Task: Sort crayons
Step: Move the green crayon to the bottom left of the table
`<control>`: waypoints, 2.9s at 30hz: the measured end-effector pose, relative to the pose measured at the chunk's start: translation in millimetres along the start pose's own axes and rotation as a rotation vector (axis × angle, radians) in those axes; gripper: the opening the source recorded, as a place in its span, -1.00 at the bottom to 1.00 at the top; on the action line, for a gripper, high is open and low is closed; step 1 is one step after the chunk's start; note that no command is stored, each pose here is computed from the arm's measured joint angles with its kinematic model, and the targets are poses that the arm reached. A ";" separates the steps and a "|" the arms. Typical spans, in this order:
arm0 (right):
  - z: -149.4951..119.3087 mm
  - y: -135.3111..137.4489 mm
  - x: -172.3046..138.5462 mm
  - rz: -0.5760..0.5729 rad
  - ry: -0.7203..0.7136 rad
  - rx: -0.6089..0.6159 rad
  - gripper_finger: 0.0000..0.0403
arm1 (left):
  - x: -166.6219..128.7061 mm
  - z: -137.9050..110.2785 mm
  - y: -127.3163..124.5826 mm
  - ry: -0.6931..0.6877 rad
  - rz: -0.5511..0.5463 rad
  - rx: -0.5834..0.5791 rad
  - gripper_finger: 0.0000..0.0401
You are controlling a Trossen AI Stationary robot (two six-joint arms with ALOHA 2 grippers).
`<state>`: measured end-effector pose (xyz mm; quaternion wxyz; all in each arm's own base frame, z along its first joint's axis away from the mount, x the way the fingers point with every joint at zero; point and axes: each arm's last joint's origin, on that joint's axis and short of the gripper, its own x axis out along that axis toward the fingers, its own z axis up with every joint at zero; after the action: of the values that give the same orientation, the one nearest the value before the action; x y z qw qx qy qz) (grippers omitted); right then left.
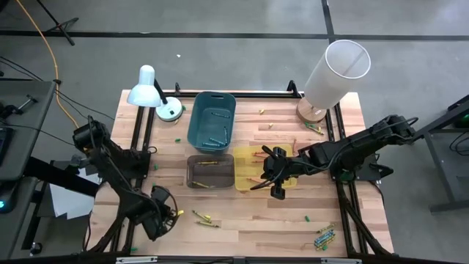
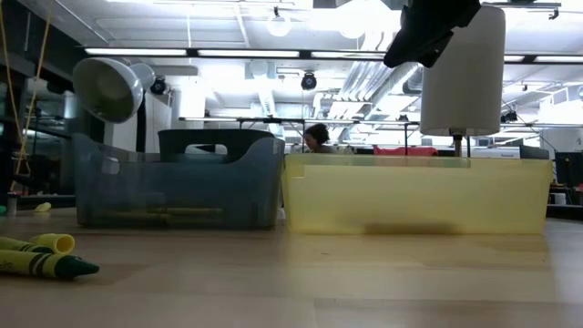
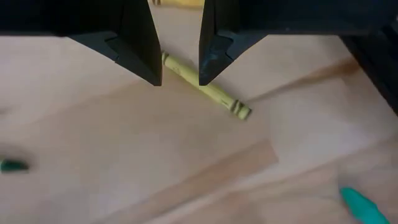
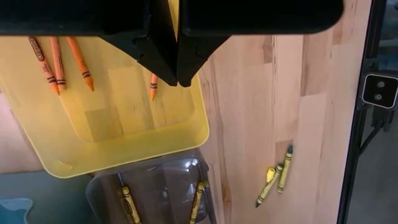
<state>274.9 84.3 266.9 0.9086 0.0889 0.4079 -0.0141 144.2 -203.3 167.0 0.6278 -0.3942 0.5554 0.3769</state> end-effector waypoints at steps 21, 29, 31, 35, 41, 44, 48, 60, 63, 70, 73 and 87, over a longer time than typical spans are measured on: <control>0.2 -0.5 0.1 -0.001 0.000 0.018 -1.00 | 22.4 22.0 4.8 0.010 0.059 -0.106 -0.54; 0.2 -0.5 0.1 -0.001 0.000 0.021 -1.00 | 30.4 22.0 4.8 0.053 0.027 -0.117 -0.54; 0.2 -0.5 0.1 -0.001 0.000 0.021 -1.00 | 30.4 22.0 4.9 0.053 0.028 -0.116 -0.54; 0.2 -0.5 0.1 -0.001 0.000 0.019 -1.00 | 30.3 21.6 5.2 0.051 0.027 -0.094 -0.57; 0.2 -0.5 0.1 -0.001 0.000 0.018 -1.00 | 28.4 17.3 7.8 0.027 0.004 -0.007 -0.95; 0.2 -0.5 0.1 -0.001 0.000 0.020 -1.00 | 21.7 15.8 10.1 0.020 -0.030 0.038 -0.96; 0.2 -0.5 0.1 -0.001 0.000 0.020 -1.00 | 2.0 18.1 14.4 -0.009 -0.096 0.121 -0.99; 0.7 -0.3 0.1 0.001 -0.005 0.021 -1.00 | -89.0 52.9 -0.9 -0.198 -0.440 0.609 -1.00; 0.9 -0.2 0.1 0.002 -0.007 0.020 -1.00 | -99.0 65.0 -22.9 -0.219 -0.434 0.773 -1.00; 0.8 -0.1 0.1 0.007 -0.005 0.014 -1.00 | -83.4 64.5 -87.8 -0.210 -0.344 1.321 -1.00; 0.9 -0.3 0.1 0.007 -0.005 0.012 -1.00 | -61.9 53.8 -112.9 -0.188 -0.339 1.497 -1.00; 5.3 -11.6 1.8 -0.016 -0.008 -0.037 -1.00 | 10.2 17.2 -158.7 -0.073 -0.304 1.613 -1.00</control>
<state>278.9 72.1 267.3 0.9115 0.0685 0.4052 -0.0143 296.7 -251.5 170.2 0.7800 0.1195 0.5754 -0.2149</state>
